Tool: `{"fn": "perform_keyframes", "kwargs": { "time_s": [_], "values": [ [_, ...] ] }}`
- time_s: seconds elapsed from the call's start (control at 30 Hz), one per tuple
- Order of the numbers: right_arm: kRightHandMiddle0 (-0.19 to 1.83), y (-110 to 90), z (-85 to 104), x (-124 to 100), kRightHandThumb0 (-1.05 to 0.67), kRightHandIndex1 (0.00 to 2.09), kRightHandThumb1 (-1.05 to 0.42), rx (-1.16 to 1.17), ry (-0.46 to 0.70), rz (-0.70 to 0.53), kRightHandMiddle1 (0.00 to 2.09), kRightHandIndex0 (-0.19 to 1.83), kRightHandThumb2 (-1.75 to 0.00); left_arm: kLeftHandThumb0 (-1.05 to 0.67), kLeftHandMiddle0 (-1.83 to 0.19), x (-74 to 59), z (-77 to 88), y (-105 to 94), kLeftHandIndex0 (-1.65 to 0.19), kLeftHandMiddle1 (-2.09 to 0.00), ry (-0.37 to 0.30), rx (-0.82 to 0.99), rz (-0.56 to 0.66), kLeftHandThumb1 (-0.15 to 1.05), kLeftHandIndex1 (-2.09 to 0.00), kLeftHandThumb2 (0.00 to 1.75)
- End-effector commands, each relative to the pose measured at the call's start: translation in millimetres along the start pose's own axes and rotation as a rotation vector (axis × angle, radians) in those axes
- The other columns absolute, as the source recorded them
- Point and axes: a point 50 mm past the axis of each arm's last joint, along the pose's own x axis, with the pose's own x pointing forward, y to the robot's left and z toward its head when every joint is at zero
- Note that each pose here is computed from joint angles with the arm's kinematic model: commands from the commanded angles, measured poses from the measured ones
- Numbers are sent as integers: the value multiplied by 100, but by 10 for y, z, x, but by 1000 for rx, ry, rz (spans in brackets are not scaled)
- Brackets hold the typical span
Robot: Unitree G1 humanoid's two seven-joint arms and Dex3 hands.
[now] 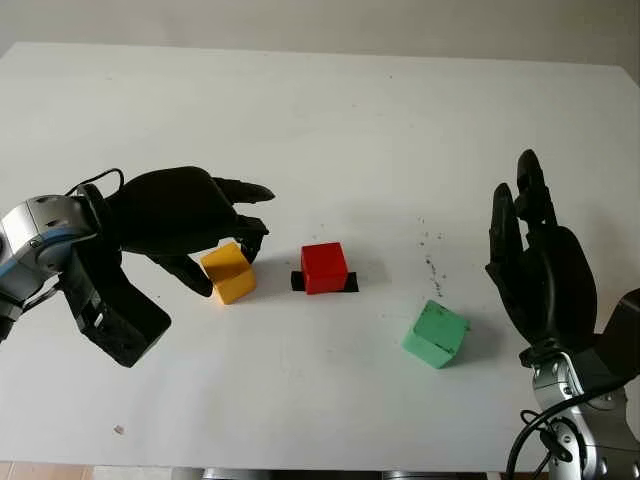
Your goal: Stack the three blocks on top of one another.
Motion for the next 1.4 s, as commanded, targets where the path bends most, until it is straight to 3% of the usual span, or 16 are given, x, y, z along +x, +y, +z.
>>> {"fn": "perform_keyframes", "kwargs": {
  "time_s": [0.0,0.23,0.47,0.63,0.97,1.2,1.37],
  "values": [
    [-19,-5,43,-16,-67,0,-105,-14,-19,0,1,-19,-60,-47,-30,7,6,19,-45,-7,-7,-30,9,92,-146,6],
    [-19,18,40,-17,-66,0,-105,-9,-24,8,0,-19,-59,-51,-26,8,-58,260,-45,-5,4,-111,-2,92,-145,6],
    [-19,62,34,-16,-65,0,-105,-16,-19,17,0,-19,-62,-51,-22,2,-72,867,-49,-4,41,-62,28,92,-143,5],
    [-19,86,30,-15,-65,0,-105,-7,-14,19,0,-19,-63,-50,-23,20,-63,1057,-53,-6,34,-93,52,93,-133,6],
    [-19,119,0,-24,-62,0,-105,1,-14,15,0,-19,-65,-47,-19,143,-62,1100,-51,-5,-50,-384,66,93,-133,5],
    [-19,108,4,-30,-61,0,-105,-5,-18,9,0,-19,-64,-51,-18,367,-3,944,-48,-5,-137,-559,44,94,-141,5],
    [-19,89,19,-30,-60,0,-105,-18,-18,7,0,-19,-63,-52,-14,525,66,878,-45,-4,-167,-560,-5,97,-144,6]
  ]
}}
